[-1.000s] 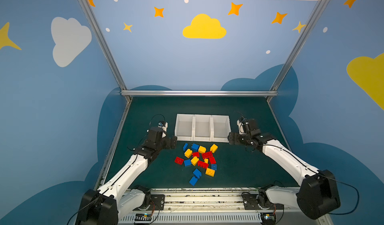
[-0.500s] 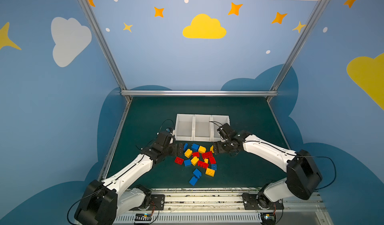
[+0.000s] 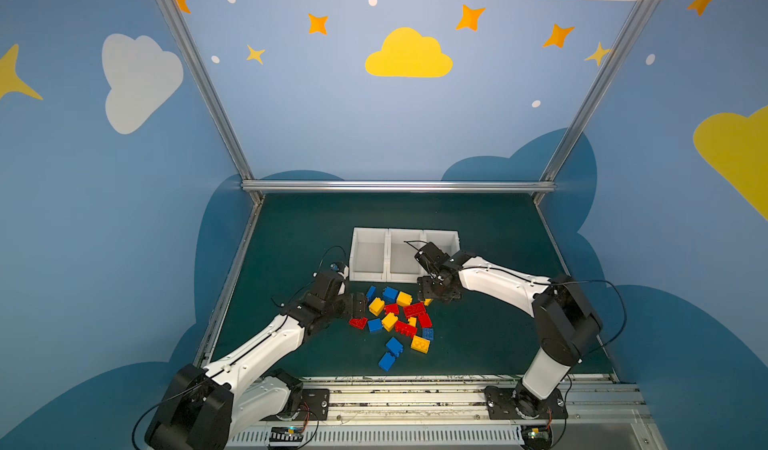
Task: Sort the legos into containers by color
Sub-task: 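Grasp a yellow brick with the right gripper while the left gripper hovers over the pile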
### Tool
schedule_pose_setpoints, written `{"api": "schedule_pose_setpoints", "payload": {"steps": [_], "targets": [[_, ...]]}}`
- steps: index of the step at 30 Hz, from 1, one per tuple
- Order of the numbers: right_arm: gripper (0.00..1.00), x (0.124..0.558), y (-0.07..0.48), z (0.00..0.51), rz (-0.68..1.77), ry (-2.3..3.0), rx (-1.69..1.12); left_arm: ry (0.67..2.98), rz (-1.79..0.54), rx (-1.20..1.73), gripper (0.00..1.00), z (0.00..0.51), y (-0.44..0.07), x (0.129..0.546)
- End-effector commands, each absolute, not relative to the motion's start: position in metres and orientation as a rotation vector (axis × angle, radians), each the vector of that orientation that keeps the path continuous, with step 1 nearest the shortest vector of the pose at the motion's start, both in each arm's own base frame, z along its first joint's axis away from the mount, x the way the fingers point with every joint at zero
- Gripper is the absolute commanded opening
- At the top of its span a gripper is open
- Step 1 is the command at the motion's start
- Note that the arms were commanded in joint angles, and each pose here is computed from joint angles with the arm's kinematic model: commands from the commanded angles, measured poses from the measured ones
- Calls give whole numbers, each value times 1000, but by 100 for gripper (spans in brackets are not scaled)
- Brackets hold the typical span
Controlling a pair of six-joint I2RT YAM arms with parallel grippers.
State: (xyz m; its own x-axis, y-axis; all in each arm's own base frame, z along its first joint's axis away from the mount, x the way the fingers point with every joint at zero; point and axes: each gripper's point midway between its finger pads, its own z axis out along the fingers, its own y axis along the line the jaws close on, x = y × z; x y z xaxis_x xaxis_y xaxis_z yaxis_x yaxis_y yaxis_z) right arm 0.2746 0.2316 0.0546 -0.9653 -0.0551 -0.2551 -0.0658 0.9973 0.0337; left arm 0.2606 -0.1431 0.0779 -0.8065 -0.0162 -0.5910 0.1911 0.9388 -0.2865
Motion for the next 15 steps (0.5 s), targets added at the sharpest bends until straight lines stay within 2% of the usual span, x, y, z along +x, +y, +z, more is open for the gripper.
{"api": "schedule_pose_setpoints", "payload": {"steps": [1, 6, 15], "targets": [[84, 284, 238, 59, 58, 2868, -19, 2469, -520, 139, 100, 78, -152, 257], [80, 289, 243, 48, 27, 2889, 25, 2497, -530, 163, 100, 74, -156, 253], [64, 289, 234, 37, -29, 2910, 92, 2498, -553, 179, 100, 73, -159, 251]]}}
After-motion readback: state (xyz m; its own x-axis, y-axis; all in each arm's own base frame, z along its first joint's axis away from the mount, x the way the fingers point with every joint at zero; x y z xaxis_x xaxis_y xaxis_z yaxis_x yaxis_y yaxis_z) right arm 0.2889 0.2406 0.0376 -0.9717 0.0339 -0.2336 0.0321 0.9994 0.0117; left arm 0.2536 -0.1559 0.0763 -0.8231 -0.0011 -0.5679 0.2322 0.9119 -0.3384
